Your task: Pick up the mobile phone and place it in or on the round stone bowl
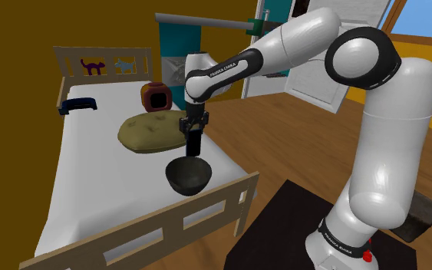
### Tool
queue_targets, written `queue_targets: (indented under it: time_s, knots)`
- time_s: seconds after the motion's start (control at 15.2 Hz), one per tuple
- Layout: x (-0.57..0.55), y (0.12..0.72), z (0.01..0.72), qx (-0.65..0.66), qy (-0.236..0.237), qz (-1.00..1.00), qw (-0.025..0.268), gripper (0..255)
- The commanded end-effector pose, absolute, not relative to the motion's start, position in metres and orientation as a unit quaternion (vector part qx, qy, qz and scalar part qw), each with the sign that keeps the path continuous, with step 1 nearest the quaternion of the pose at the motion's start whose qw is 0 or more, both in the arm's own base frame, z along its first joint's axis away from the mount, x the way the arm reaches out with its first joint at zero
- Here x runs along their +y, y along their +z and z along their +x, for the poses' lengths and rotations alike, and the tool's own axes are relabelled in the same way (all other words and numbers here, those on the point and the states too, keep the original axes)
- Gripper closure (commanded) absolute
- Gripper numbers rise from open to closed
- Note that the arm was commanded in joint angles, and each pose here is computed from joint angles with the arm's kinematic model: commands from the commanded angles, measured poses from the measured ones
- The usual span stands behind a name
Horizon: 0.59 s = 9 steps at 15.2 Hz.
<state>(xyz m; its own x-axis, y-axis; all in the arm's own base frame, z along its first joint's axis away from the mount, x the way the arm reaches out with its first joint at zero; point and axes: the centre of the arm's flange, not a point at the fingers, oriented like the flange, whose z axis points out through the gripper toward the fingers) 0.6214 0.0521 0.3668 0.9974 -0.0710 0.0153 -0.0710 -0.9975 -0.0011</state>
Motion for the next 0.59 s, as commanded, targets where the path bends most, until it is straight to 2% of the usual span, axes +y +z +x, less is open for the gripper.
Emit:
queue_targets:
  time_s: [0.0, 0.53]
  knots:
    - [0.051, 0.377, 0.621, 0.036, -0.008, -0.999, 0.0, 255]
    - [0.051, 0.42, 0.621, 0.036, -0.008, -0.999, 0.0, 255]
